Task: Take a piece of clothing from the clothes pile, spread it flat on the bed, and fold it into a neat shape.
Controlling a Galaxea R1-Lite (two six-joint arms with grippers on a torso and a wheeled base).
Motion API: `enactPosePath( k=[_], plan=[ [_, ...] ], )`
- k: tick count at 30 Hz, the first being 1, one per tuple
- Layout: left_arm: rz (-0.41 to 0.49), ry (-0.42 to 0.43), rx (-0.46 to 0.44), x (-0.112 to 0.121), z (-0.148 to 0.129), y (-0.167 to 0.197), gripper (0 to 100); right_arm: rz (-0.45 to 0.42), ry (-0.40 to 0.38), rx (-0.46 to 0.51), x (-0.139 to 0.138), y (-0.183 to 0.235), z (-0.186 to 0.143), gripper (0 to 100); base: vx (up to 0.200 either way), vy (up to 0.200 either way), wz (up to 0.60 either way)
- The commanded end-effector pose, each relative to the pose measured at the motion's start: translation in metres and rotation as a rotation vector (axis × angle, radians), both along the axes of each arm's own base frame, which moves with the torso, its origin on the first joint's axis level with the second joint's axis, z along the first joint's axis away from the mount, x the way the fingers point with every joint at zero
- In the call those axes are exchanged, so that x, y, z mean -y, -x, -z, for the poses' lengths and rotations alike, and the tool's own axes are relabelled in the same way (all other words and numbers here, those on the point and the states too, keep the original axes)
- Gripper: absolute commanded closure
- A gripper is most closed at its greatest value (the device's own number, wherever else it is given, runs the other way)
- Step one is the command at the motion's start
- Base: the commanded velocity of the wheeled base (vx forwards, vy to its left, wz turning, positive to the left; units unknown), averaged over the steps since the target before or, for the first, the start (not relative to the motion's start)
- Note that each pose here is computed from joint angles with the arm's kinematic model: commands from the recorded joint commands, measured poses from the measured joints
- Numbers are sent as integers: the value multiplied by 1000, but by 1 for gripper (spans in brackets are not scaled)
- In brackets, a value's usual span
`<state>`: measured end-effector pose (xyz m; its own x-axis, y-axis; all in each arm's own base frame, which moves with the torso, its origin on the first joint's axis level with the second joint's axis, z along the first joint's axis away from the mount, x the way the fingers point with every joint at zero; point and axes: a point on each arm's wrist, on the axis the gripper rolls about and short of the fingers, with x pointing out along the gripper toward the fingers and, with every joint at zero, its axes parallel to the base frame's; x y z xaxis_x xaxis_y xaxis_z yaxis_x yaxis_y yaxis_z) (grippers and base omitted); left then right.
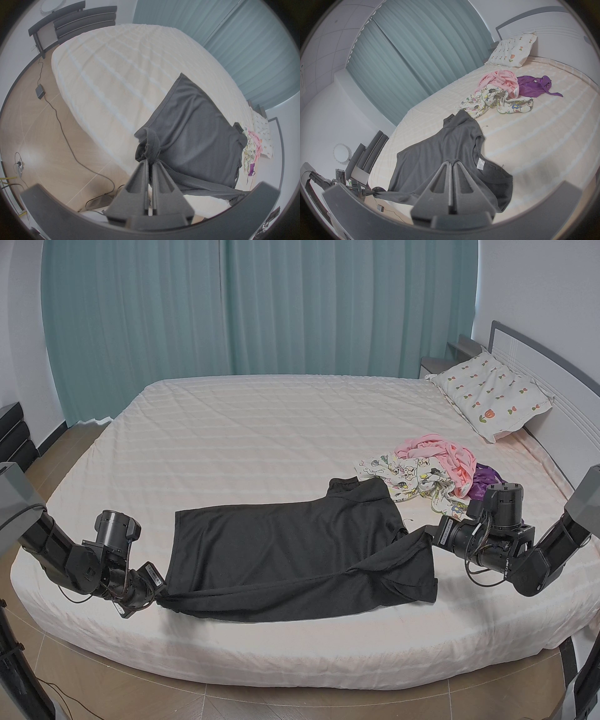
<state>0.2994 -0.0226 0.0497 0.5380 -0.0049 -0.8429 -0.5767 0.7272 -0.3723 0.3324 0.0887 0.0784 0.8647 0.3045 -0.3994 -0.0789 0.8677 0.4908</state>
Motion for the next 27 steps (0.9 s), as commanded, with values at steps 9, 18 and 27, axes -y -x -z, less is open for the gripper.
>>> enactPosePath(
  k=[9, 18, 27],
  plan=[
    [-18, 4, 13, -1, 29, -35, 100, 21, 1, 9, -5, -41, 22, 100, 0, 0, 0],
    [-91, 28, 59, 1, 41, -73, 100, 46, -65, 22, -10, -62, 27, 100, 0, 0, 0],
    [-161, 71, 123, -2, 39, -96, 0, 48, -90, 33, -12, -68, 37, 100, 0, 0, 0]
  ],
)
